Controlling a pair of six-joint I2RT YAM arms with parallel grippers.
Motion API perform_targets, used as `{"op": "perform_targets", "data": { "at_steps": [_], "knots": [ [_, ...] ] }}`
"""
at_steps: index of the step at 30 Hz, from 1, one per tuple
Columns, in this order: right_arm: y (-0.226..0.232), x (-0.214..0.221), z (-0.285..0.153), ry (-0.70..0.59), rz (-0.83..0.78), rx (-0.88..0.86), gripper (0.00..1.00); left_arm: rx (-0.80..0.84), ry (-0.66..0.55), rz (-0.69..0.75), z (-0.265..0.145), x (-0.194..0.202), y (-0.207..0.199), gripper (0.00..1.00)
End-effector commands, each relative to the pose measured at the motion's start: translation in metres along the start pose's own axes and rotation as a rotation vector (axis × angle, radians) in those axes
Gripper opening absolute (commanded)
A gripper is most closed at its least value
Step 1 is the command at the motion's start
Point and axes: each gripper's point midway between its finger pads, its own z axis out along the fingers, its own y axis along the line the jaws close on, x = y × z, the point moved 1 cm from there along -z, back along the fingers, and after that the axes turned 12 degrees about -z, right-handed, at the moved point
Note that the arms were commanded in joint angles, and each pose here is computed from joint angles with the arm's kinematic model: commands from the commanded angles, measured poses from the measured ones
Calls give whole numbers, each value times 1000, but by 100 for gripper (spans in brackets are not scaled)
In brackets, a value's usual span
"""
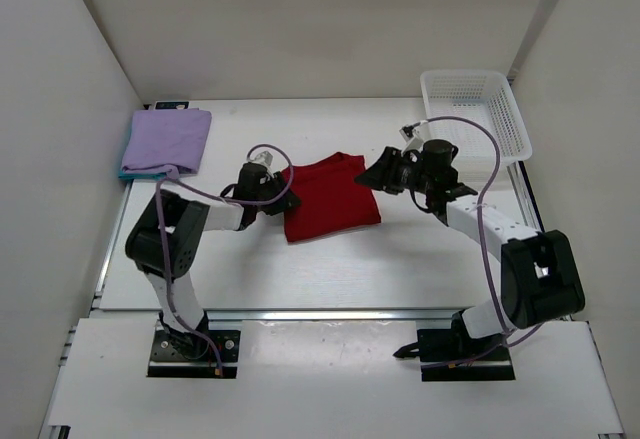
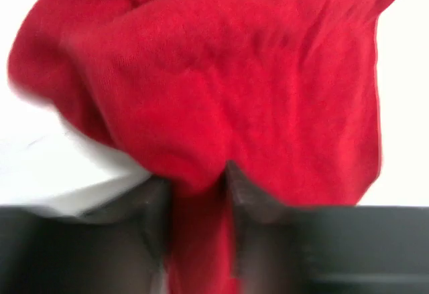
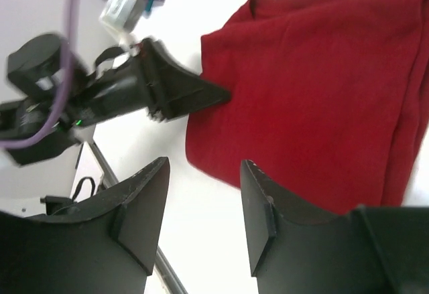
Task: Fold and stack the t-shirts
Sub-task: Put the neatly folded tshirt into the corner of the board with the left arm
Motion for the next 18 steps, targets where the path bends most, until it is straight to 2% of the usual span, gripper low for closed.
{"op": "perform_targets", "data": {
  "at_steps": [1,2,3,5,6,8,9,11,12,14,17,18],
  "knots": [
    [14,-15,-16,-98,-49,-28,45,-22,107,-73,22,36,11,40],
    [11,-11,-18,-94,-43,-24,44,-20,117,-86,28,39,9,25],
    [13,-9,-22,-100,-53,-27,44,-2,109,-89,36,33,-3,14],
    [6,10,-32,-96,-29,7,43,36,59,-71,49,2,-37,5],
    [5,12,-35,-108,-32,11,44,35,65,-60,52,0,-42,0],
    [4,26,-45,-123,-11,20,44,104,6,-34,54,-39,-83,0],
    [-1,37,-49,-122,17,26,43,105,-1,-43,53,-52,-85,0],
    [-3,51,-54,-126,35,37,44,180,-50,-36,44,-98,-118,0],
    [-5,64,-54,-102,44,43,44,167,-68,-54,39,-120,-112,0],
    [-10,82,-54,-62,58,61,43,227,-128,-34,22,-167,-136,0],
    [-7,91,-53,-32,64,32,43,205,-214,-73,-12,-233,-118,0],
    [-6,95,-52,-20,68,28,43,200,-277,-83,-33,-262,-110,0]
  ]
}}
